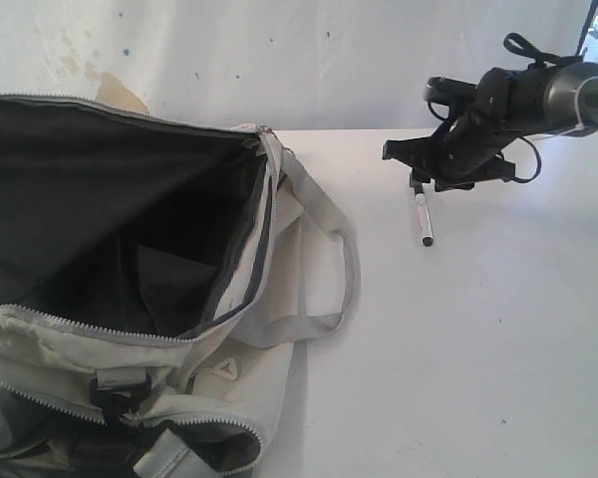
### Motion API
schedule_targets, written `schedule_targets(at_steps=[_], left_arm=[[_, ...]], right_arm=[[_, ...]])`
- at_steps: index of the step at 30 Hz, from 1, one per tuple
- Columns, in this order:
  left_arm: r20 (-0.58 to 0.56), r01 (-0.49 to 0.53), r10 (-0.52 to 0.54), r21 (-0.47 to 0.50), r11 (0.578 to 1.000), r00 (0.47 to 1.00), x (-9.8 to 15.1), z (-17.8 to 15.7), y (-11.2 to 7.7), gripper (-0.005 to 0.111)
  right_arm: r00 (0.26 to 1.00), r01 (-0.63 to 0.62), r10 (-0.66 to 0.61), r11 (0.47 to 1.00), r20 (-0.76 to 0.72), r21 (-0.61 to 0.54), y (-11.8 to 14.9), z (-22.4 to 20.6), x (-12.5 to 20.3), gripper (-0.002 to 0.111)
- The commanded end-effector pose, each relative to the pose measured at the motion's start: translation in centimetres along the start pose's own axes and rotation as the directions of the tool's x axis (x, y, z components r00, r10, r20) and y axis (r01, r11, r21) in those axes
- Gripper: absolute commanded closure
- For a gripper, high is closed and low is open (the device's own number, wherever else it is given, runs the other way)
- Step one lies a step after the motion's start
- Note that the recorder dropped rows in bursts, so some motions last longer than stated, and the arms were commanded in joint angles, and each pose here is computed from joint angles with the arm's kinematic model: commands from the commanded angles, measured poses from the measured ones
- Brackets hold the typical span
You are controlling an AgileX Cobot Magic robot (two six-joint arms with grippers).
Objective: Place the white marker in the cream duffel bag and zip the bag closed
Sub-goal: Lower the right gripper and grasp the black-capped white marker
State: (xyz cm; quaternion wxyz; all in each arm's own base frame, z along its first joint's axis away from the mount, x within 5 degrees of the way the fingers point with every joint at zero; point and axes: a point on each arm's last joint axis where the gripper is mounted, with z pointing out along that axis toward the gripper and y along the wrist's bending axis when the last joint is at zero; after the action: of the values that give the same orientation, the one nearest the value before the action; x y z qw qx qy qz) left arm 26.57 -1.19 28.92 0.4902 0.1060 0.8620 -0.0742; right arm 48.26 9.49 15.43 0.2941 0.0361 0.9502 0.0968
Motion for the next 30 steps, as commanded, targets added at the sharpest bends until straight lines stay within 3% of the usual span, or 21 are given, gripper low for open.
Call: schedule_targets(at_steps=[1,5,22,30], left_arm=[[0.0,0.004,-0.004,-0.004,1.0,1.0,0.1,-0.1,0.0,0.107],[0.0,0.004,-0.004,-0.004,1.0,1.0,0.1,-0.1,0.0,0.107],[-0.005,0.004,-0.004,0.004,1.0,1.0,0.2,-0.1,0.0,0.107],[-0.005,0.004,-0.004,0.005,1.0,1.0,0.2,-0.1,-0.1,0.107]], right_arm=[[0.999,0.032,-0.031,1.0,0.036,-0.002,-0.3,0.7,-0.2,0.071],[0.995,0.104,-0.104,0.995,-0.011,0.007,-0.6,2.0,0.8,0.072],[0.981,0.162,-0.159,0.987,-0.112,0.02,-1.0,2.3,1.9,0.073],[0.975,0.163,-0.157,0.986,-0.156,0.021,-1.1,2.3,2.3,0.083]])
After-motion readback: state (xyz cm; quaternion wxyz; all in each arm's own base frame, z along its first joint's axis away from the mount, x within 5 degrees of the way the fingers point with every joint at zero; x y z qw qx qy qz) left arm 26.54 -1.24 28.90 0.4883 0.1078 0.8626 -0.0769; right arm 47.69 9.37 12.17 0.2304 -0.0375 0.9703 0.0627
